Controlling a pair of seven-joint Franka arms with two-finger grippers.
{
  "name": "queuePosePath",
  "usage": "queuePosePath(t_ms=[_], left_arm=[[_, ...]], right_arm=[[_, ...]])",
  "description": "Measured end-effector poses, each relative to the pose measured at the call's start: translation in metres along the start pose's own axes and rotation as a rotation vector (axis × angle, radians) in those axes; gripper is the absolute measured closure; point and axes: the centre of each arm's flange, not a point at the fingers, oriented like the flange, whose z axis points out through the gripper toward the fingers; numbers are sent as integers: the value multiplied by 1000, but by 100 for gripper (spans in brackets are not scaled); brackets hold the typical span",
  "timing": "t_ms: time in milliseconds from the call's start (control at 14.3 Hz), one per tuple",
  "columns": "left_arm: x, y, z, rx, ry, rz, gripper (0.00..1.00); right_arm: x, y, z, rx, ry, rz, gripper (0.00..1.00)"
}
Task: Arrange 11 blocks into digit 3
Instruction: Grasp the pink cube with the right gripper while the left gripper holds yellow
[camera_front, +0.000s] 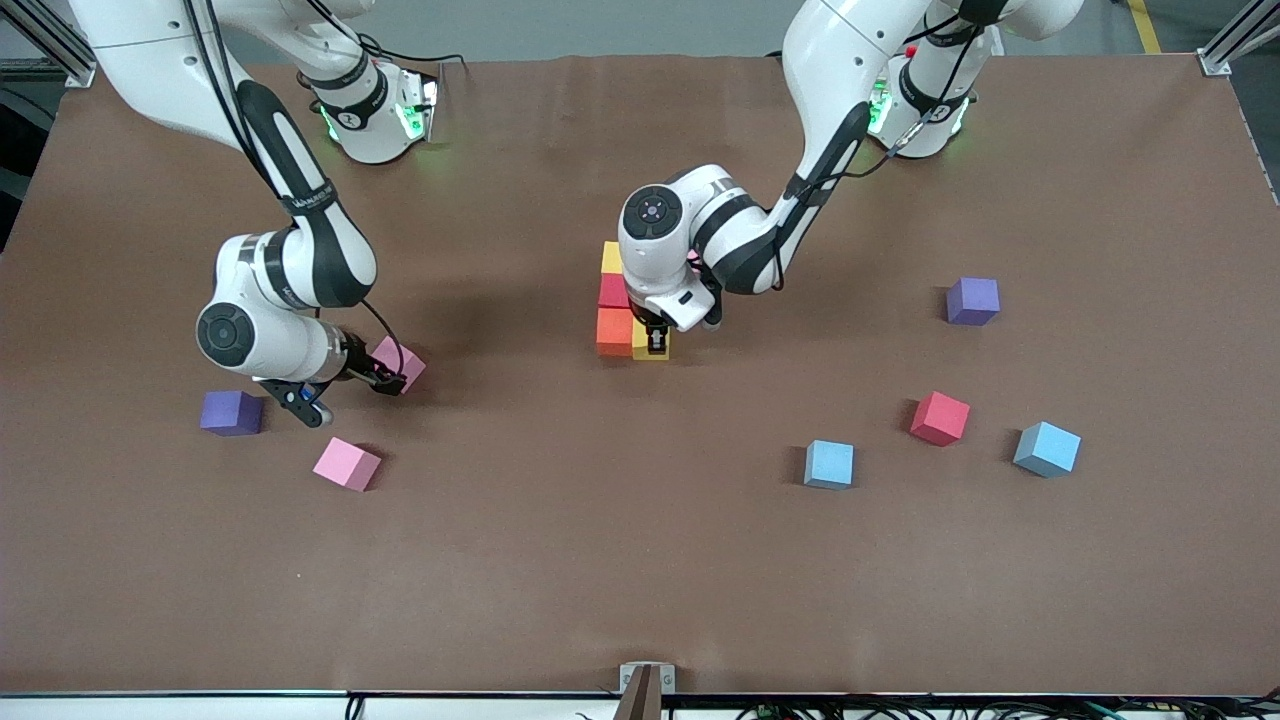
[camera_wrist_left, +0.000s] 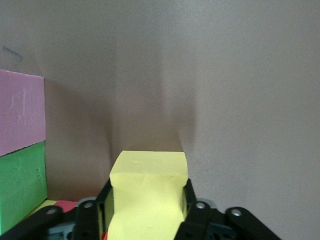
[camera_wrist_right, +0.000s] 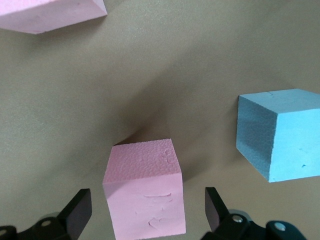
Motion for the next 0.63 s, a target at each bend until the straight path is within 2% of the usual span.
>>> queuePosePath(t_ms=[280, 631], left_arm=[[-1, -4, 10, 10, 10, 7, 2], [-3, -1, -5, -2, 4, 8, 0]], right_arm=[[0, 0, 0, -1, -1, -1, 0], [-2, 0, 2, -4, -4, -4, 0]])
